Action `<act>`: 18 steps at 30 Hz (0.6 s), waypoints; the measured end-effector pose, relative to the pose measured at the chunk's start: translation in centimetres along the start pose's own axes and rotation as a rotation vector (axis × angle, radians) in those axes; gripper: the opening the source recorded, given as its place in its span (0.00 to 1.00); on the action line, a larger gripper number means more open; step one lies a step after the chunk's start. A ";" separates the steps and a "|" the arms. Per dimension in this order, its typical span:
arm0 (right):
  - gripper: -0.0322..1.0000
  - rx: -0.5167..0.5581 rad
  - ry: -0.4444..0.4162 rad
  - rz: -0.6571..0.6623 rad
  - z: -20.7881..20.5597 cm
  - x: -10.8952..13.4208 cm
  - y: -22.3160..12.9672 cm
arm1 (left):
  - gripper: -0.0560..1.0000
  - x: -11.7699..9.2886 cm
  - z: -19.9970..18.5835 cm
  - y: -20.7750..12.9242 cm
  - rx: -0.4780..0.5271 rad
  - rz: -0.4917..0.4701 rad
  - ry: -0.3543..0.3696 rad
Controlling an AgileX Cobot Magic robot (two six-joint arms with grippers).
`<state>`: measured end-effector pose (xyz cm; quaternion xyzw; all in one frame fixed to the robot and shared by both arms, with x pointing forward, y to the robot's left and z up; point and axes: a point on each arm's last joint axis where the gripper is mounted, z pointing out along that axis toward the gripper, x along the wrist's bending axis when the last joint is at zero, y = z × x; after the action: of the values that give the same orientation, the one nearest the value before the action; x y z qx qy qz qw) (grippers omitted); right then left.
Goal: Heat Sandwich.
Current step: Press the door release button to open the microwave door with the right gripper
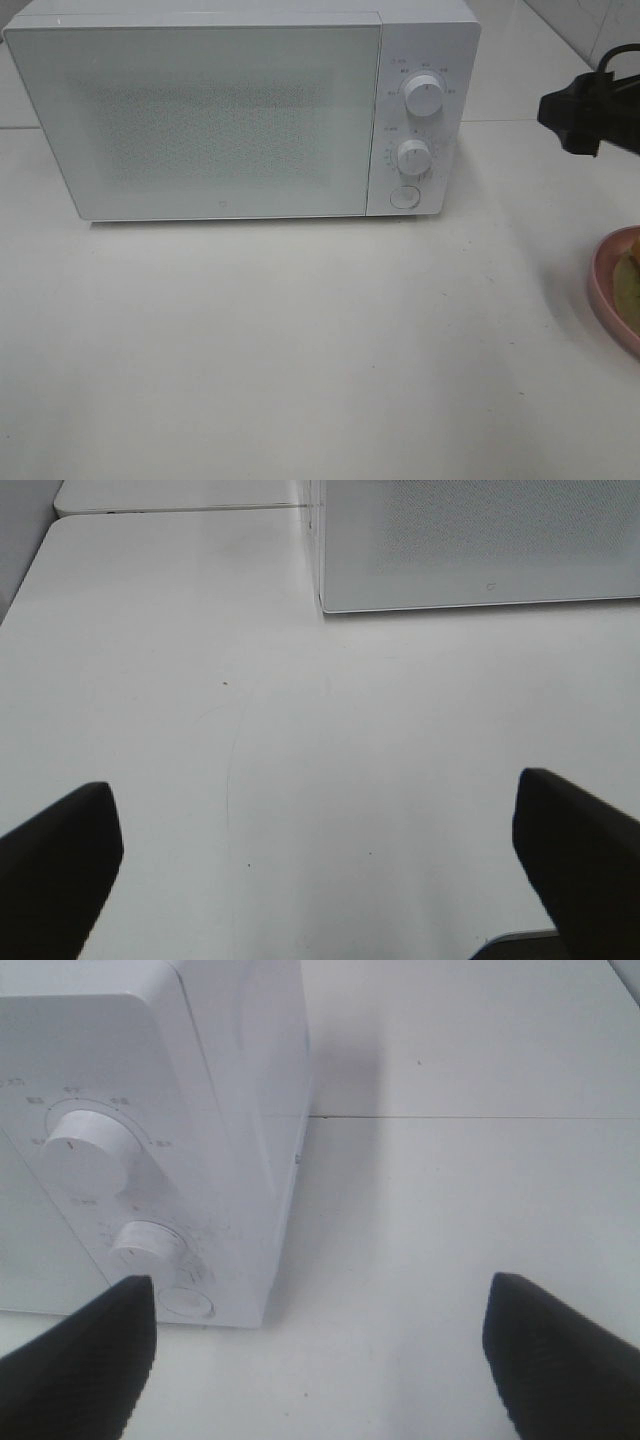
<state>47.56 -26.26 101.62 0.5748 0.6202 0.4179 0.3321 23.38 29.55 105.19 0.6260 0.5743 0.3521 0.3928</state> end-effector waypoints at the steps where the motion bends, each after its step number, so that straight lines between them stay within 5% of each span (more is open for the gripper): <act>1: 0.86 0.000 0.000 0.000 0.0 0.0 0.0 | 0.99 0.0 0.0 0.0 0.000 0.000 0.000; 11: 0.86 -0.063 0.045 -0.054 2.2 3.6 -2.8 | 0.99 0.0 0.0 0.0 0.000 0.000 0.000; 18: 0.85 -0.121 -0.007 -0.080 2.9 6.5 -4.4 | 0.99 0.0 0.0 0.0 0.000 0.000 0.000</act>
<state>47.42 -19.42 96.86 0.5297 0.6152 0.4389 0.3850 23.38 29.55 105.19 0.6260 0.5743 0.3521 0.3928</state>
